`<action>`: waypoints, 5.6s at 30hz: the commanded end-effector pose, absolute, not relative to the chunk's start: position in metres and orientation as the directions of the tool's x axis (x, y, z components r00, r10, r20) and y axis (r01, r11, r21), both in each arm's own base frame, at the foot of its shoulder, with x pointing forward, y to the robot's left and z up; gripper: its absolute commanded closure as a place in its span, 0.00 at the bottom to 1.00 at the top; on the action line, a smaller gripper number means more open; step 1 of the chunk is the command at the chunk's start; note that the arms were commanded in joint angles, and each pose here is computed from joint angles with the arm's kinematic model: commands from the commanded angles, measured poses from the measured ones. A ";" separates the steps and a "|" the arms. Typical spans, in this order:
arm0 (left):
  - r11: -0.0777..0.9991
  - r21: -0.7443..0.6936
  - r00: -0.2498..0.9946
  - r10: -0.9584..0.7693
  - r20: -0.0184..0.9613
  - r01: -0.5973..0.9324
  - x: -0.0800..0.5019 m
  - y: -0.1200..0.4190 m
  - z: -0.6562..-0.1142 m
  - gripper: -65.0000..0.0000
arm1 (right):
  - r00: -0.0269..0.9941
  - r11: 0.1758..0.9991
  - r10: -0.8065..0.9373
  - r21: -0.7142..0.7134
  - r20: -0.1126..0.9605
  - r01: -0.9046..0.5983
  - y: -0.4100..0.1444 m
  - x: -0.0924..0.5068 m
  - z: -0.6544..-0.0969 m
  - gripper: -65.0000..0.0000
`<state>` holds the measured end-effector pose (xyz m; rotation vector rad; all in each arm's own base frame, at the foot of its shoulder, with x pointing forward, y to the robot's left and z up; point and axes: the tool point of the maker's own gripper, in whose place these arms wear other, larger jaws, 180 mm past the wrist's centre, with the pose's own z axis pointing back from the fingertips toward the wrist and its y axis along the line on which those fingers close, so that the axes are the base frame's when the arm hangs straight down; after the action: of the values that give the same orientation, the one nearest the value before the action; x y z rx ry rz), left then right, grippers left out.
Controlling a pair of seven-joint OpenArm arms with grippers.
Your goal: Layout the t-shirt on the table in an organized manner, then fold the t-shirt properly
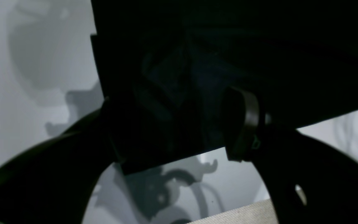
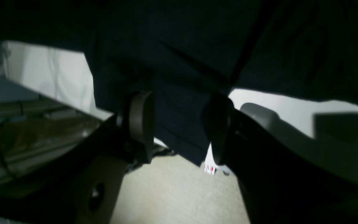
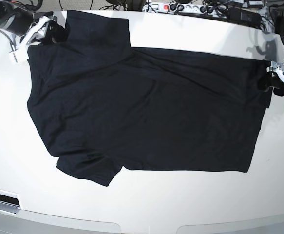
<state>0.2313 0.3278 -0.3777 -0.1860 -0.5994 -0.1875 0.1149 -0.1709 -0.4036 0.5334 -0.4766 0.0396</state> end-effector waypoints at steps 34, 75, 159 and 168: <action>0.960 -0.153 0.800 -0.099 0.591 0.232 0.237 0.325 -0.366 0.33 | 0.942 0.731 -0.156 0.676 0.298 -0.092 -0.113 0.094 -0.444 0.67; 0.960 -0.159 0.798 -0.094 0.595 0.232 0.238 0.324 -0.365 0.33 | 0.616 0.878 0.075 0.241 0.784 -0.414 -0.134 0.321 -0.351 1.00; 0.892 -0.112 0.795 -0.327 0.512 0.439 0.228 0.292 -0.423 1.00 | 0.848 0.876 0.452 0.039 0.278 -0.480 -0.216 0.178 -0.474 1.00; 0.880 -0.249 0.790 -0.200 0.579 0.405 0.239 0.254 -0.400 1.00 | 0.854 0.882 0.443 0.037 0.273 -0.469 -0.216 0.176 -0.476 1.00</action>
<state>0.2362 0.2503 -0.4063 -0.3809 -0.5601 -0.3213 0.1786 -0.2135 -0.4762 0.1083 -0.2739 0.4752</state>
